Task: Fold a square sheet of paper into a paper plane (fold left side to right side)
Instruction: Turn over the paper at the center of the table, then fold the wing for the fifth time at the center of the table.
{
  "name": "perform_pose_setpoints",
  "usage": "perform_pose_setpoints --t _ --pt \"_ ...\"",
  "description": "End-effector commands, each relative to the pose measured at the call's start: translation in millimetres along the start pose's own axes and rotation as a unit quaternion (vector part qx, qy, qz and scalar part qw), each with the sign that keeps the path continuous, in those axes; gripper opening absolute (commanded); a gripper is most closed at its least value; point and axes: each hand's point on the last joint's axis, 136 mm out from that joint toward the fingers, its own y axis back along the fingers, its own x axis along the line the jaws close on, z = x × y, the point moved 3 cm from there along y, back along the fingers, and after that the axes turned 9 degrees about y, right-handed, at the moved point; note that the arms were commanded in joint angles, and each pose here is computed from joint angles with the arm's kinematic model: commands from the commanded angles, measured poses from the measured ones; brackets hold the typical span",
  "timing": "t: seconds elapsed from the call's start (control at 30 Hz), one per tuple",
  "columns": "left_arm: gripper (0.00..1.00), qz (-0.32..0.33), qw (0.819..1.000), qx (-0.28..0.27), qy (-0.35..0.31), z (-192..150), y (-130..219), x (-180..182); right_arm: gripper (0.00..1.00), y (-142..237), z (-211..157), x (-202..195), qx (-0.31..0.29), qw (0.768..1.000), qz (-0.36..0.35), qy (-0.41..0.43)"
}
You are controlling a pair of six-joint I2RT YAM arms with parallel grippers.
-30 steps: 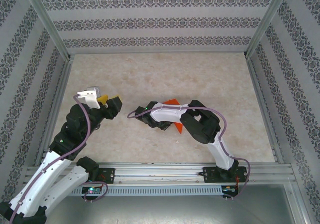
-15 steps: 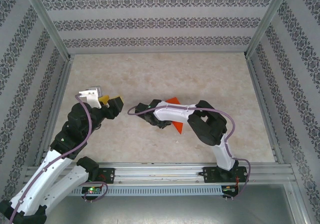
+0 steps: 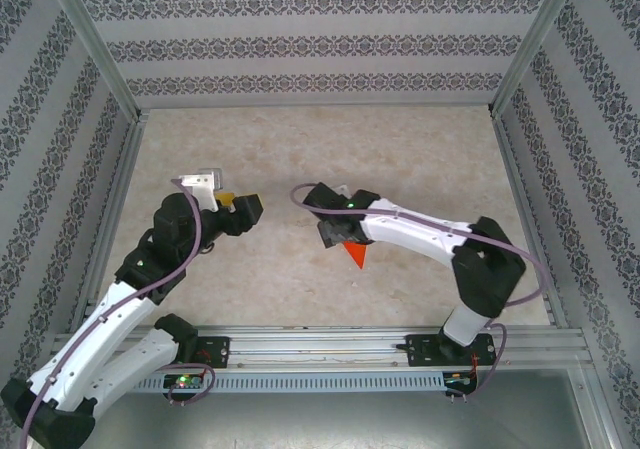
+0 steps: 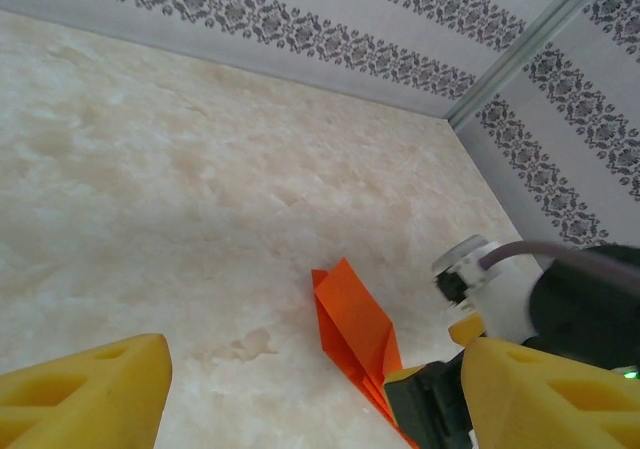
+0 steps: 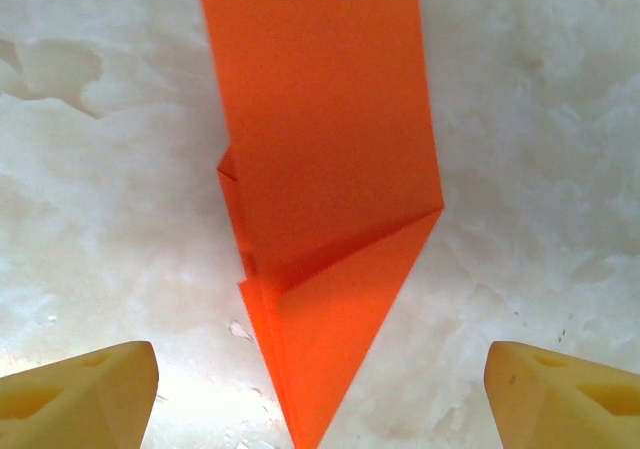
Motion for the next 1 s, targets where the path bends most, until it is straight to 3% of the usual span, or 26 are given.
perform_pose_setpoints --t 0.0,0.27,0.43,0.6,0.8,0.97 --pt "0.77 -0.028 0.999 0.008 0.018 -2 -8 -6 0.85 8 0 -10 -0.040 0.995 0.065 -0.061" --pt "0.73 -0.050 0.995 0.064 0.057 -28 -44 -2 0.86 21 -13 -48 -0.149 0.944 0.211 -0.204" --pt "0.66 -0.085 0.982 0.137 0.094 -56 -82 -7 0.88 27 -25 -72 -0.200 0.903 0.260 -0.276" --pt "0.64 -0.107 0.966 0.202 0.120 -92 -126 -15 0.98 29 -37 -90 -0.246 0.864 0.289 -0.331" --pt "0.63 -0.100 0.953 0.245 0.144 -127 -177 -12 0.98 28 -47 -103 -0.268 0.845 0.289 -0.362" --pt "0.60 -0.090 0.948 0.264 0.155 -146 -206 -4 0.98 22 -56 -101 -0.257 0.844 0.296 -0.367"
